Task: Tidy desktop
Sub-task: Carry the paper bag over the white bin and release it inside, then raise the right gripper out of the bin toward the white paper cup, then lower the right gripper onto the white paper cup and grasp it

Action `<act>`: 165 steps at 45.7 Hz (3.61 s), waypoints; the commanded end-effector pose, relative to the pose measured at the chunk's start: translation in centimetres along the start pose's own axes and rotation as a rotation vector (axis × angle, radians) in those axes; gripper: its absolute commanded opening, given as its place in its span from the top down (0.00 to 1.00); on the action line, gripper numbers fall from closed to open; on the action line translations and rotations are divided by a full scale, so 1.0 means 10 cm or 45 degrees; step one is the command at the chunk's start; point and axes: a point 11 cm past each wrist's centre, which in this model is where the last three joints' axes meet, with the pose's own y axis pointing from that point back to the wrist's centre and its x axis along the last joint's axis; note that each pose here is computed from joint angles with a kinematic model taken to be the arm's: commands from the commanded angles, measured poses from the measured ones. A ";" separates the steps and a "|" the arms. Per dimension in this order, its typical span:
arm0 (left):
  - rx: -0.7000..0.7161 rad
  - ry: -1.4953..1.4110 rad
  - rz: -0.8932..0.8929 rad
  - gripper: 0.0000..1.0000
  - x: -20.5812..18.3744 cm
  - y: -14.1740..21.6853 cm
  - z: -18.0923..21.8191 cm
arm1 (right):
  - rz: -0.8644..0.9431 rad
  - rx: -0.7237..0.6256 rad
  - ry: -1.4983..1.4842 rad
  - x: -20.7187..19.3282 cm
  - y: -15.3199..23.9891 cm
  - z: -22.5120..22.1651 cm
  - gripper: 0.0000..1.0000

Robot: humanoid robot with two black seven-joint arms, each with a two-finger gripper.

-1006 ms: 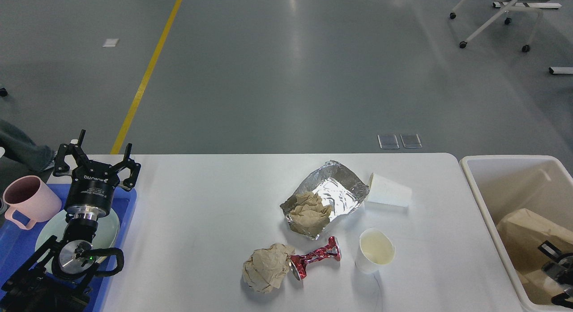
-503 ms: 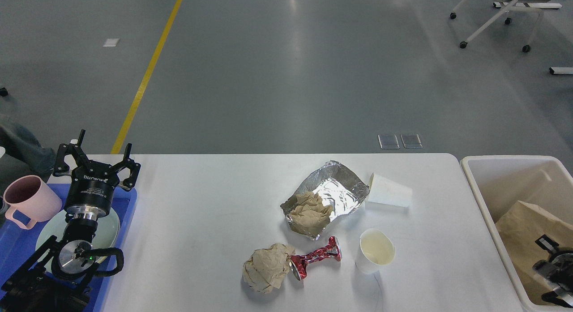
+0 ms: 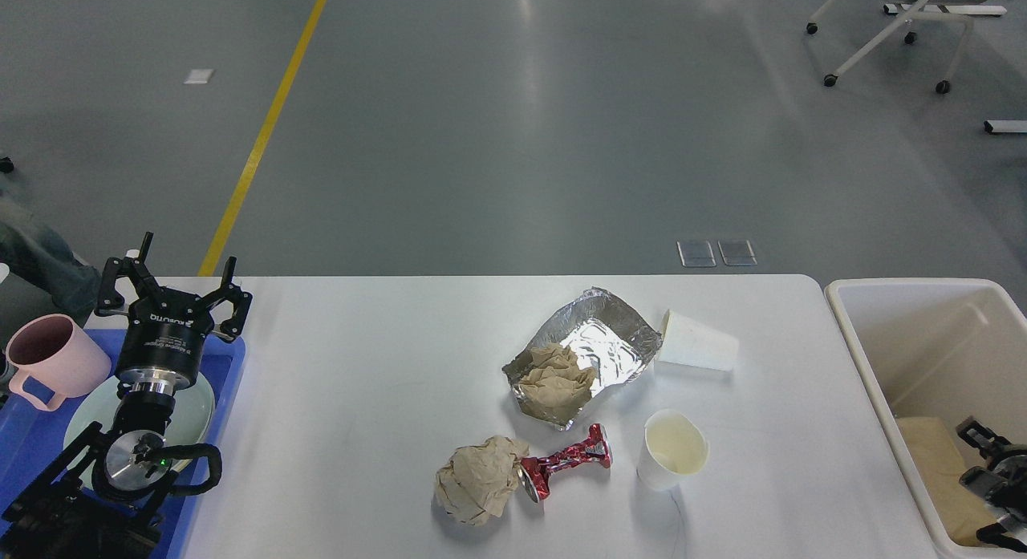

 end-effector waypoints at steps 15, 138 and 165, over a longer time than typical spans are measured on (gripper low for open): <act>0.000 -0.001 0.000 0.04 0.00 0.00 0.00 | -0.236 0.127 0.407 1.14 0.80 -0.70 0.00; 0.002 -0.001 0.000 0.04 0.00 0.00 0.00 | -0.795 0.560 0.699 -1.09 2.49 -1.93 0.05; 0.002 0.001 0.000 0.04 0.00 0.00 0.00 | -0.854 0.411 0.362 -1.22 2.47 -1.93 1.00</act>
